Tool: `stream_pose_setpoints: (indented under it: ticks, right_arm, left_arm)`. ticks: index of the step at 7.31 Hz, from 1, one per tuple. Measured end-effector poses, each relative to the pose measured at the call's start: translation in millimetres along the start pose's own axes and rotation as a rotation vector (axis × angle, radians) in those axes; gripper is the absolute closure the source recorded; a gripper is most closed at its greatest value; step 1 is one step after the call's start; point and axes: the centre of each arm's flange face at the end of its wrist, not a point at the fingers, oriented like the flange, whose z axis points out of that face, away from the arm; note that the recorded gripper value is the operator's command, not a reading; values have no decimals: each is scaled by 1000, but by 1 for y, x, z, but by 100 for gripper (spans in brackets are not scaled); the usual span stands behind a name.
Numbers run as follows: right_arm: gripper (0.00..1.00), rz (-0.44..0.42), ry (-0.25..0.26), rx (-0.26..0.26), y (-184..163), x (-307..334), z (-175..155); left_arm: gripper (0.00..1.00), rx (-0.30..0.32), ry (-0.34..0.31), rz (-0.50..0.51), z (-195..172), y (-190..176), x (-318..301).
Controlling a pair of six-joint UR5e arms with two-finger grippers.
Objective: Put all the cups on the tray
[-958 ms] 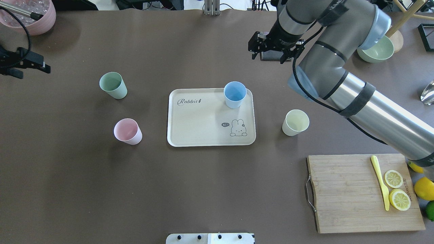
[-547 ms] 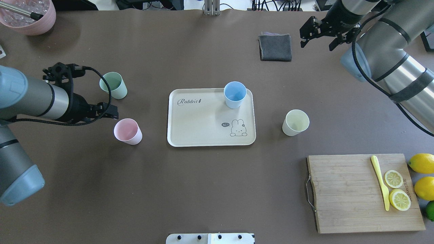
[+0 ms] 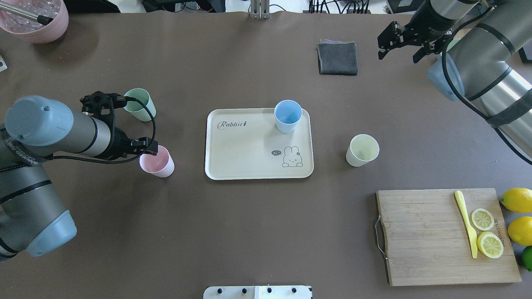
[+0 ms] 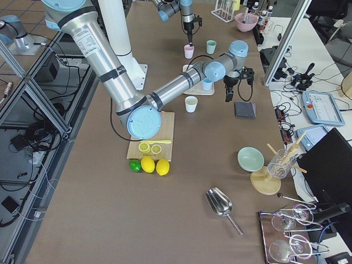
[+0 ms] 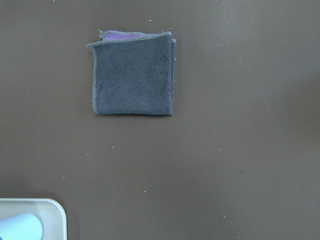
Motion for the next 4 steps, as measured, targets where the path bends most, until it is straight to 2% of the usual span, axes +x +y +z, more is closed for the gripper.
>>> stream_pose_setpoints:
  ticks: [1,2,3,4]
  right_arm:
    - [0,0,1,2,0,0,0]
    - [0,-1,3,5,0,0,0]
    - [0,-2,4,7,0,0,0]
    - [0,-2,4,8,0,-1,-1]
  left_arm:
    - [15,-7,-5,6,5,3,0]
    - [35,-17,-8,13,11,8,1]
    - [70,-26,-12,17,15,12,2]
    - [100,-33,-15,19,19,14,3]
